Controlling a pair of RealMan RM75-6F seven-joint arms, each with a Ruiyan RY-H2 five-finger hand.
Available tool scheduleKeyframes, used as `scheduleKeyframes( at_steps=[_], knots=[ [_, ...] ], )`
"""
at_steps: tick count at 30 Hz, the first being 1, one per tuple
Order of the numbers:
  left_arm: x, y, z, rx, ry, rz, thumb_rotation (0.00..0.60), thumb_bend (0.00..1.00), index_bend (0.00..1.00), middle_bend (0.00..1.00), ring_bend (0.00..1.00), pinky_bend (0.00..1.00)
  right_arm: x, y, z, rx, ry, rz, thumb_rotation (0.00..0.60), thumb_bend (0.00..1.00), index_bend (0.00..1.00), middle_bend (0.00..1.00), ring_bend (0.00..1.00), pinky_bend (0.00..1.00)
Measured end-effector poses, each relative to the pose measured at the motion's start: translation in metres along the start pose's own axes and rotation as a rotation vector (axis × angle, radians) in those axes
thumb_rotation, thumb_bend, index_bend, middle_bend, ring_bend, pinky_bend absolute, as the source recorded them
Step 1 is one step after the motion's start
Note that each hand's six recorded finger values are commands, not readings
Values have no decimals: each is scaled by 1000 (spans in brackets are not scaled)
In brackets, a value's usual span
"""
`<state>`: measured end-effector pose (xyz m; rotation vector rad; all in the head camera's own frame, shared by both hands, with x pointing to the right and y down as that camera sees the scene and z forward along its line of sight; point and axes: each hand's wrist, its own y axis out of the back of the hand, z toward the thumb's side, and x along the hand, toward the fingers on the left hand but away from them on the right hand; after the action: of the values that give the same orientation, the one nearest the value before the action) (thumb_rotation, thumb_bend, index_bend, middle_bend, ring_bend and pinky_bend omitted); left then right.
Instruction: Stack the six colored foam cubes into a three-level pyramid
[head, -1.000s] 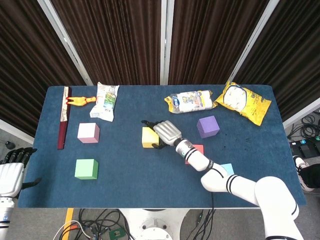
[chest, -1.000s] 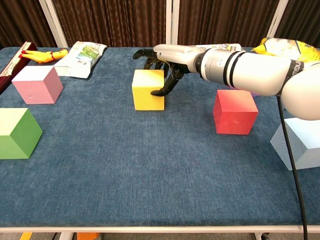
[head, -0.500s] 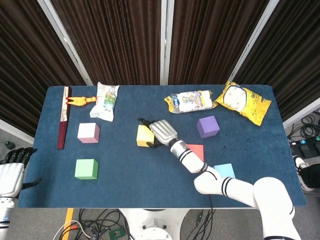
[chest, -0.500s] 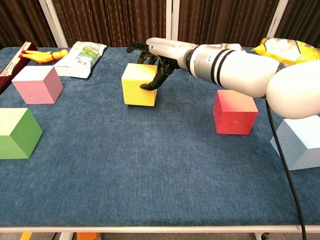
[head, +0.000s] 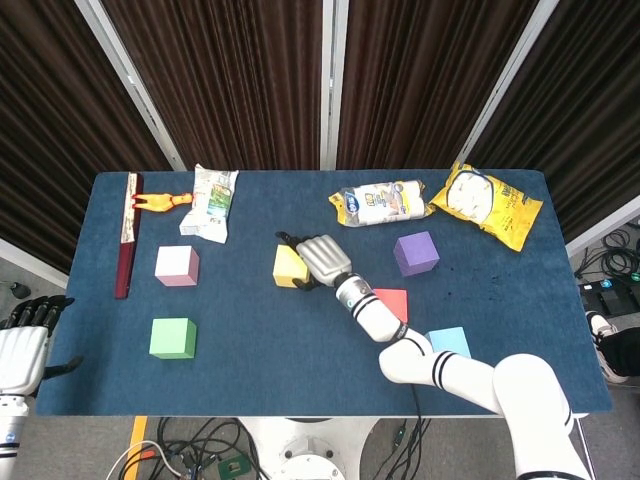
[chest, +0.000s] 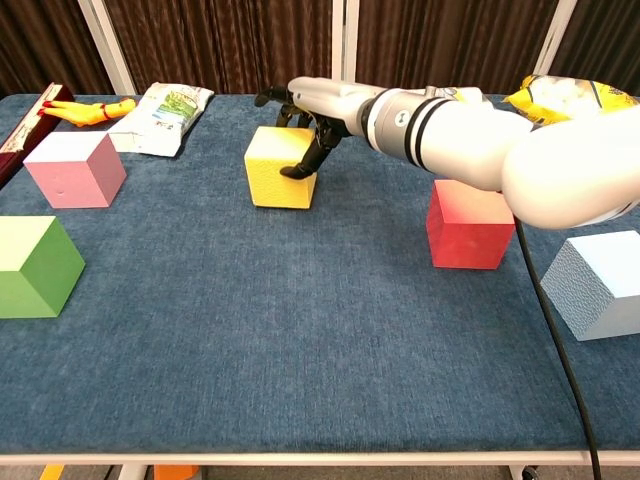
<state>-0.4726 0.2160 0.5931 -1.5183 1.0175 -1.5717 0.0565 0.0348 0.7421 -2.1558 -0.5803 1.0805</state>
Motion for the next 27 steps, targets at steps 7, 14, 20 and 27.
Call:
scheduleKeyframes(
  at_steps=[7,14,20,27],
  knots=[
    [1,0,1,3,-3,0,600,0,175,148,96,129,4,-1,0,10,9,25,600,301,0,101,97,134],
    [6,4,7,30,-38,5,600,0,174,148,96,129,14,4,0,2,21,37,600,296,0,37,40,68],
    [21,12,18,16,-93,9,600,0,175,148,96,129,34,25,-6,-10,31,3,600,295,0,38,25,58],
    [59,22,48,-61,-225,-22,600,0,191,157,96,132,93,72,-51,11,-41,-125,600,296,0,78,35,58]
  ],
)
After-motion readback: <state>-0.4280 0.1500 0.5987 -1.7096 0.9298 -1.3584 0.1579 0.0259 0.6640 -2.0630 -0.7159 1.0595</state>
